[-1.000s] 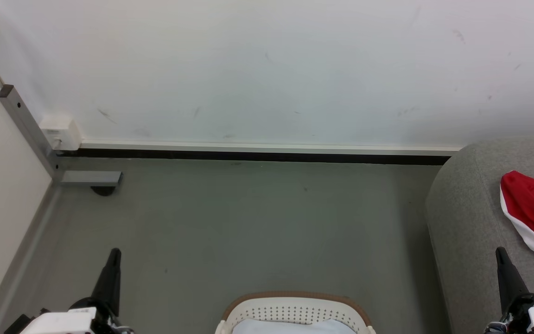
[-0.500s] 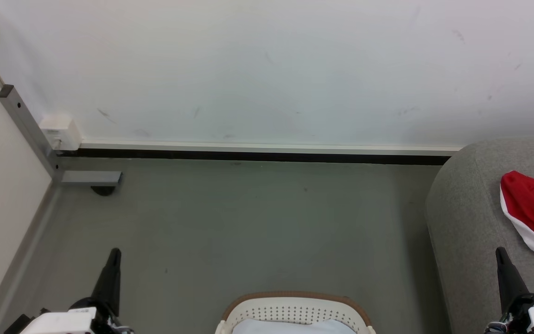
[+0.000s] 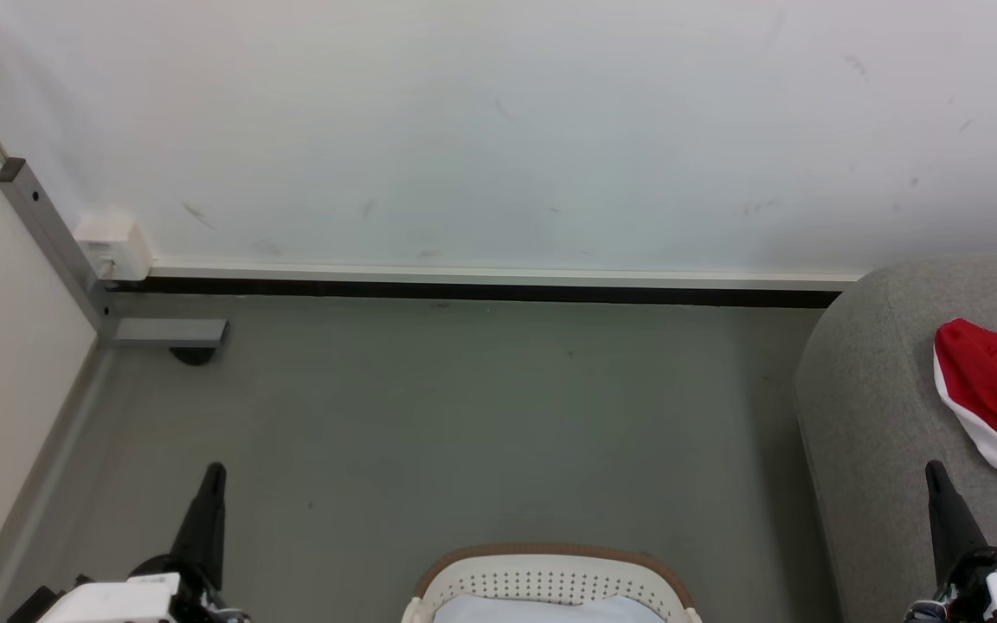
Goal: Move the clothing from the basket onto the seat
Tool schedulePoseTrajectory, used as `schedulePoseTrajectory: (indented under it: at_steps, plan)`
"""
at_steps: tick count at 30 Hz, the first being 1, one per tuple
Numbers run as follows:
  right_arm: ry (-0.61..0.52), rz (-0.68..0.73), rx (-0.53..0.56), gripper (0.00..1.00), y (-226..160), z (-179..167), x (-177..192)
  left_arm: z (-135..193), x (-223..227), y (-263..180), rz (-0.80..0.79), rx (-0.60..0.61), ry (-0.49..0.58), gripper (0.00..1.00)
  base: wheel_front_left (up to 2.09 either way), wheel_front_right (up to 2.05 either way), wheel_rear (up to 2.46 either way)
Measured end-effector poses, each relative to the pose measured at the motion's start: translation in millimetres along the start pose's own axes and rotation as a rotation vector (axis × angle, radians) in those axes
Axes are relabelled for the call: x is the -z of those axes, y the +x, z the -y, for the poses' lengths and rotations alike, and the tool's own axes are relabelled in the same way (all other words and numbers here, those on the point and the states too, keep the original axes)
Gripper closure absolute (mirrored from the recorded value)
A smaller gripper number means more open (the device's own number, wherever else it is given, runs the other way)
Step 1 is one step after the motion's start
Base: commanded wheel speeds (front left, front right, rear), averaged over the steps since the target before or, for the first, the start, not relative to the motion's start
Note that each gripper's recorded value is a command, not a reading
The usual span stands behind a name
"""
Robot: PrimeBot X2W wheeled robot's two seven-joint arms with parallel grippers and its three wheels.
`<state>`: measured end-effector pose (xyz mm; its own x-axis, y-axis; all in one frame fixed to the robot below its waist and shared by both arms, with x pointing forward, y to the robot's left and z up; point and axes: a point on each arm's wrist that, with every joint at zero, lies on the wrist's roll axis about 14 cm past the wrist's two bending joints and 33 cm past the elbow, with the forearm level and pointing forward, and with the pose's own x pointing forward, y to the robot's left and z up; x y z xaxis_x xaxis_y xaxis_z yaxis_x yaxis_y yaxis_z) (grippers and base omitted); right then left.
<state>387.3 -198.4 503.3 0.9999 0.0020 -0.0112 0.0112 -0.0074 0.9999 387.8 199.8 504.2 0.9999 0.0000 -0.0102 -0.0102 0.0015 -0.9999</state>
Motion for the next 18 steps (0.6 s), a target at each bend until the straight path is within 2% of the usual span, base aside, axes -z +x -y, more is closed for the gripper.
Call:
schedulePoseTrajectory:
  at_steps: [18]
  plan:
    - [0.0, 0.0, 0.0, 1.0, 0.0, 0.0, 0.0, 0.1, 0.0, 0.0, 0.0, 0.0, 0.0, 1.0, 0.0, 0.0, 0.0]
